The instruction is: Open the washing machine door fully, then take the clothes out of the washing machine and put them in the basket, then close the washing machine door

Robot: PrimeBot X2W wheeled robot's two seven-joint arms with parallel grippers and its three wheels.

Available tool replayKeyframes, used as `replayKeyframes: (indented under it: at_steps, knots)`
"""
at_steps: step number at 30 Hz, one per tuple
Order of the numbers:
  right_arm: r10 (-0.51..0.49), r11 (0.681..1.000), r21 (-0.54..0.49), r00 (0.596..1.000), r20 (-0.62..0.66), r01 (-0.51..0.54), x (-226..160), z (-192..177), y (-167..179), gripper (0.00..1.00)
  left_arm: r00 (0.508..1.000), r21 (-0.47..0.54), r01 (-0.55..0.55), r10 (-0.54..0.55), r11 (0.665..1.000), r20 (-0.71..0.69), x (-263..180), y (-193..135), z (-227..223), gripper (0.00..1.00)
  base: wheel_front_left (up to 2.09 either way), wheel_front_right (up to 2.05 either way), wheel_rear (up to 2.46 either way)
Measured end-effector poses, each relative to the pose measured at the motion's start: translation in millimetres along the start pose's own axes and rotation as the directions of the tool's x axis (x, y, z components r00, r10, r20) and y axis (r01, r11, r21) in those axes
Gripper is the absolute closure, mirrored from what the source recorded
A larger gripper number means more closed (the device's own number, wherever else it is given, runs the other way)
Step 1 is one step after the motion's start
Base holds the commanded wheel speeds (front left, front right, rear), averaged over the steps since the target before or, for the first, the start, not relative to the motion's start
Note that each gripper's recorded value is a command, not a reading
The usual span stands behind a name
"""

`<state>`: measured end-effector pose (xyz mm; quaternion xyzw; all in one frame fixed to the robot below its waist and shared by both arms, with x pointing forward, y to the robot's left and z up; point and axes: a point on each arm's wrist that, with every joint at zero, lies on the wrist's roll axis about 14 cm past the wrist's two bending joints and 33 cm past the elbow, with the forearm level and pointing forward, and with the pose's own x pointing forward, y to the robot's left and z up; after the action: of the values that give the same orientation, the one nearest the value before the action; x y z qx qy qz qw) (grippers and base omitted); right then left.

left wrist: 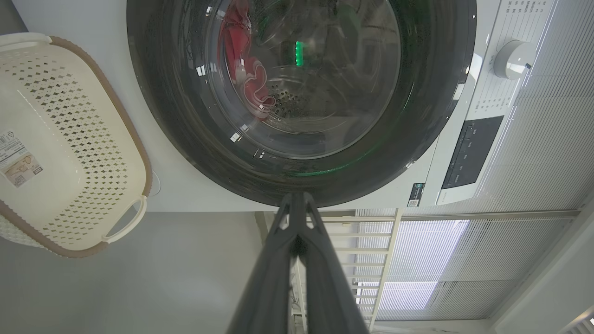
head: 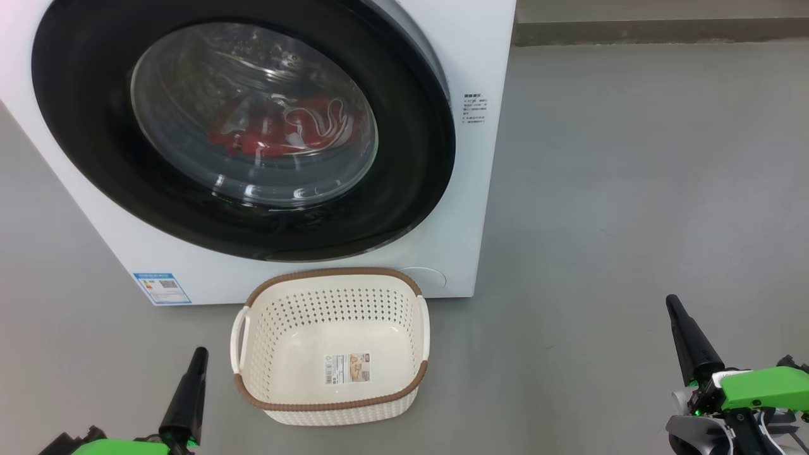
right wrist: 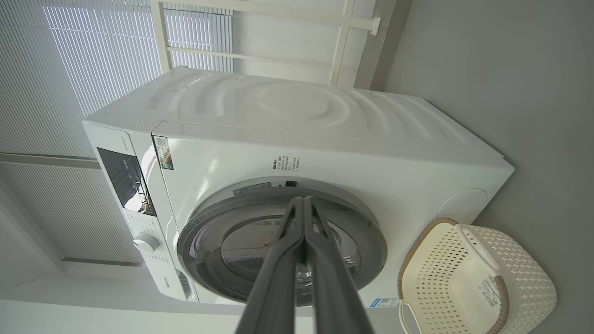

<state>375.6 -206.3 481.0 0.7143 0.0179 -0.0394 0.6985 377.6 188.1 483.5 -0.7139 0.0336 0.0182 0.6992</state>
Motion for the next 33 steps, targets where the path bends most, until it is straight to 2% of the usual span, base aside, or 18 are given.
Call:
replayKeyframes:
  at_steps: [33]
  knots:
    - [0.000, 1.000, 0.000, 1.000, 0.000, 0.000, 0.0, 0.1, 0.1, 1.00, 1.000, 0.000, 0.000, 0.000, 1.000, 0.000, 0.0, 0.0, 0.0, 1.00, 0.00, 0.00, 0.00]
